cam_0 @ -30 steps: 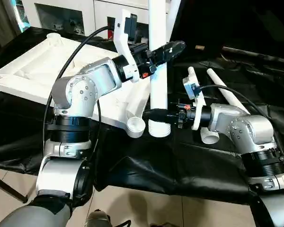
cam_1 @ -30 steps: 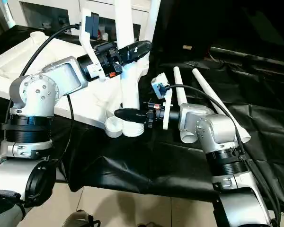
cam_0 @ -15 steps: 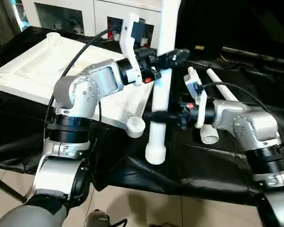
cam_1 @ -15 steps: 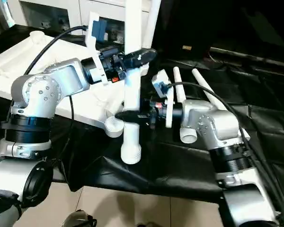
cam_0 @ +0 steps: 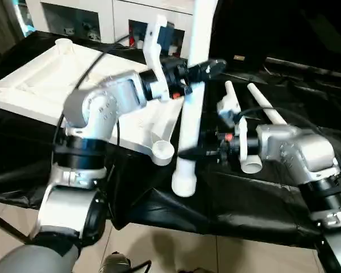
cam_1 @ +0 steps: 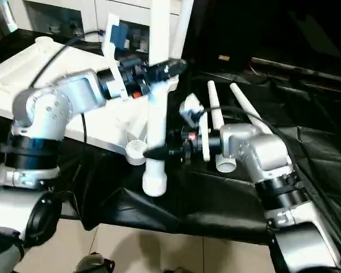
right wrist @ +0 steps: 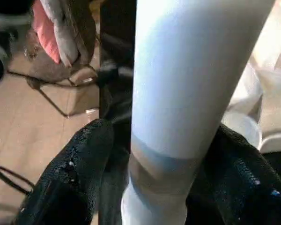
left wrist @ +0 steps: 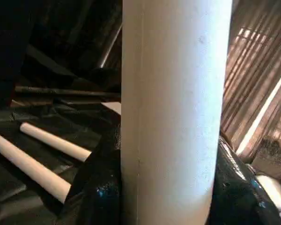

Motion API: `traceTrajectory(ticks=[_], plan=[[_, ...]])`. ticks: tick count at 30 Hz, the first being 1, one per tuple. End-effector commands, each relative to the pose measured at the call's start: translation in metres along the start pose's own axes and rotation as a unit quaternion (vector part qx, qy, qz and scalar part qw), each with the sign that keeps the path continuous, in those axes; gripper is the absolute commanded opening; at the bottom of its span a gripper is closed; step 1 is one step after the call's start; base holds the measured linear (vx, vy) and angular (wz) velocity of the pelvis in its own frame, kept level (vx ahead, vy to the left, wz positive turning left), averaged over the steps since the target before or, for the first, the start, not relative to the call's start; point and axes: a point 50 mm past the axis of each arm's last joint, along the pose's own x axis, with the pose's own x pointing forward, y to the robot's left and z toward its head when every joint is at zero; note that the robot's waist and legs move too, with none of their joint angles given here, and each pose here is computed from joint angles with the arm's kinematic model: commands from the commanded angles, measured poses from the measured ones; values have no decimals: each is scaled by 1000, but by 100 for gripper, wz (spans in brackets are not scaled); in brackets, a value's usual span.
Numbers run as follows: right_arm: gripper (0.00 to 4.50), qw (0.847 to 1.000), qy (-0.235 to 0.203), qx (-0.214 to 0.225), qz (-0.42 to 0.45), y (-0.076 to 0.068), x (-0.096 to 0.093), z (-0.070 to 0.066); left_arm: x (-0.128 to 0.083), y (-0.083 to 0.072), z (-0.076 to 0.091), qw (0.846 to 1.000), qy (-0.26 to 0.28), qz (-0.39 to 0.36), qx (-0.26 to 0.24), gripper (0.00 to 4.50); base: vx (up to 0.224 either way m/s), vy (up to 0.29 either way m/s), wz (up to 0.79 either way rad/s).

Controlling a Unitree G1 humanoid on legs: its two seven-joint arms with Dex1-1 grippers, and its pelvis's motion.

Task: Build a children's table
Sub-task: Pick table leg

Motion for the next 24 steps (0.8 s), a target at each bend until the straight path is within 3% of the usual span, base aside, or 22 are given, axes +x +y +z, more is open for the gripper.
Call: traceTrajectory(ticks=[1, 13, 24], plan=[[314, 1000, 13, -14, -9, 0, -2, -3, 5, -5, 9, 1000, -9, -12, 10, 166, 0, 0, 0], [314, 999, -9, -26, -30, -7, 4, -9, 5, -6, 12, 1000, -20, -17, -7, 166, 0, 0, 0], [314, 999, -1, -17, -33, -9, 6, -20, 3, -3, 17, 999, -30, -13, -15, 166, 0, 0, 0]])
